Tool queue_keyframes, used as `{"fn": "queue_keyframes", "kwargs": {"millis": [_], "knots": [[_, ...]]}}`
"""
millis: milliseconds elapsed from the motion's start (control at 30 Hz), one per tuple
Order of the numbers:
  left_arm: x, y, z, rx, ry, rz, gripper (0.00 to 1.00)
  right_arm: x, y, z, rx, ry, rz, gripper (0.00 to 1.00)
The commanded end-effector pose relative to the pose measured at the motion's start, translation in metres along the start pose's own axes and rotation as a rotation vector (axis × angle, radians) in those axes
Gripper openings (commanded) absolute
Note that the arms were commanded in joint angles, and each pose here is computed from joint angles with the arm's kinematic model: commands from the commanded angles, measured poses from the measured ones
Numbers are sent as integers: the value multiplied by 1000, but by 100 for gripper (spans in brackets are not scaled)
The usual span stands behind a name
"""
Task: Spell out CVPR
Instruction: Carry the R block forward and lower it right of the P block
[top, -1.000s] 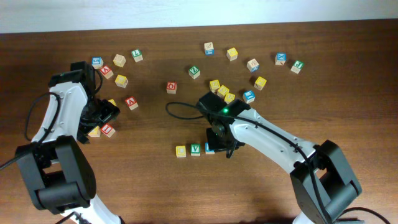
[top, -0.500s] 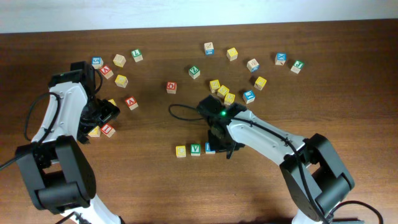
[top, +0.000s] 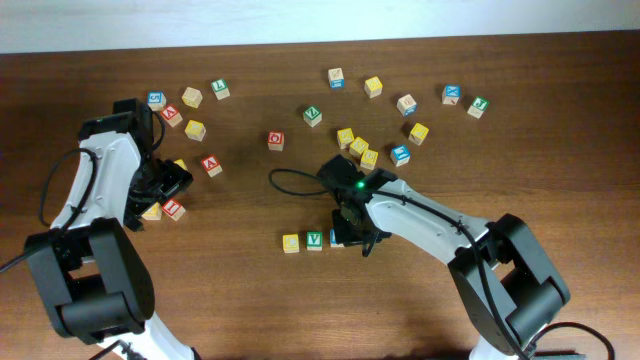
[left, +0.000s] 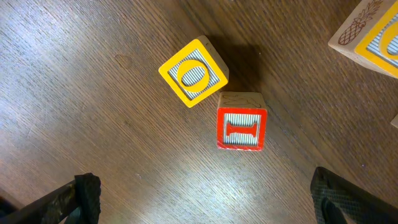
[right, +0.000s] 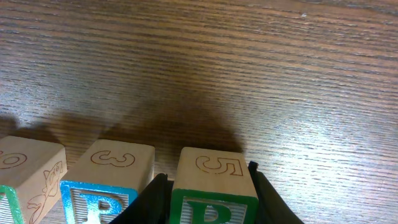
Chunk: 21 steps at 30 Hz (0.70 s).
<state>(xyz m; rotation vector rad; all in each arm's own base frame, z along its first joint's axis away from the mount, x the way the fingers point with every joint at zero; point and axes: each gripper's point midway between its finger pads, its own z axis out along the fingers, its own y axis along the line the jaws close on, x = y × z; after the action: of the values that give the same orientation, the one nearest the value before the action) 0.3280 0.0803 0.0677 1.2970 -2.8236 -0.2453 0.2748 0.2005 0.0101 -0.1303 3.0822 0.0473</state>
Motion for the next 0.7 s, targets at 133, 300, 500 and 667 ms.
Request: {"fn": "queue_keyframes", "kwargs": {"millis": [133, 300, 500, 667], "knots": [[-1, 3, 3, -10, 6, -8, 99, 6, -5, 7, 5, 20, 4, 27], [-1, 3, 3, -10, 6, -8, 99, 6, -4, 10, -3, 13, 3, 28], [-1, 3, 3, -10, 7, -8, 99, 5, -3, 10, -5, 10, 4, 41], [-1, 3, 3, -10, 7, -8, 99, 2, -2, 6, -7, 6, -15, 49]]}}
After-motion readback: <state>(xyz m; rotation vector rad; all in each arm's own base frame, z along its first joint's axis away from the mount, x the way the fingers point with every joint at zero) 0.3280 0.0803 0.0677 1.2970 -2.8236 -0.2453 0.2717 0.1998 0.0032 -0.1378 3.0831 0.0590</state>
